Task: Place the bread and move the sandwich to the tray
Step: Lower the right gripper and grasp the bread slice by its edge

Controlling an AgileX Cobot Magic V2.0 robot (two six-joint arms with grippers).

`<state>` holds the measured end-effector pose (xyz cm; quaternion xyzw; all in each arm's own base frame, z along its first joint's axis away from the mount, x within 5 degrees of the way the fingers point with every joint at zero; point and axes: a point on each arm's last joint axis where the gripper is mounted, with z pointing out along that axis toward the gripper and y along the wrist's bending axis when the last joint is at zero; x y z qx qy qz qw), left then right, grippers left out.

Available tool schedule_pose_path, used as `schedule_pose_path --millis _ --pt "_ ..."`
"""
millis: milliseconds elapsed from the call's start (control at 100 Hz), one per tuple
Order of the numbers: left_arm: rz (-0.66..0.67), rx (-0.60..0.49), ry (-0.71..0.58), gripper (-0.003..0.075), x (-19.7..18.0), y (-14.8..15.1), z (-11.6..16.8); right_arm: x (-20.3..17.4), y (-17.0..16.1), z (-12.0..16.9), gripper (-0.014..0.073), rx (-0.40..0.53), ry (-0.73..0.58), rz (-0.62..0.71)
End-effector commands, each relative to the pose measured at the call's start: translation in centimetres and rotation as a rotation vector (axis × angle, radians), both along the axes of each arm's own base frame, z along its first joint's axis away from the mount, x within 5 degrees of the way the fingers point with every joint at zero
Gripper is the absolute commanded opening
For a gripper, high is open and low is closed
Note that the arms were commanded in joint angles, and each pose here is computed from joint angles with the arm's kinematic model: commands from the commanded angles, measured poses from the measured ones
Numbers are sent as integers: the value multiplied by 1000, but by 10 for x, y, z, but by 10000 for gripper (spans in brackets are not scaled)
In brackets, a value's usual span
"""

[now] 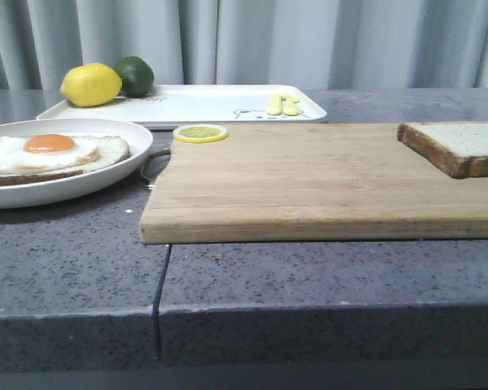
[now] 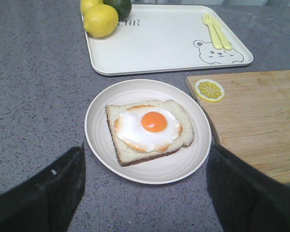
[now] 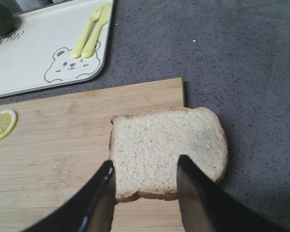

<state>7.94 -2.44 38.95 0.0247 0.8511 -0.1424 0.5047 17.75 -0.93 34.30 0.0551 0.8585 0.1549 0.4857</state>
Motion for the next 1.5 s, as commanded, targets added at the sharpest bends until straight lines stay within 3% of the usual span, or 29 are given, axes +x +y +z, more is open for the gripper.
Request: schedule_pose_path --millis 0,350,540,680,910,1490 --pt "5 -35 -78 494 2 -1 14 8 -11 10 315 42 -61 -24" --pt "5 -35 -78 494 2 -1 14 28 -48 -22 347 212 -25 -60" --pt "5 -35 -78 494 2 -1 14 43 -58 -58 349 288 83 -60" --pt "5 -35 -78 494 2 -1 14 49 -63 -74 349 297 134 -66" --pt "5 -35 -78 494 2 -1 14 52 -69 -77 352 269 125 -120" --pt "5 -35 -78 494 2 -1 14 71 -73 -98 380 402 125 -69"
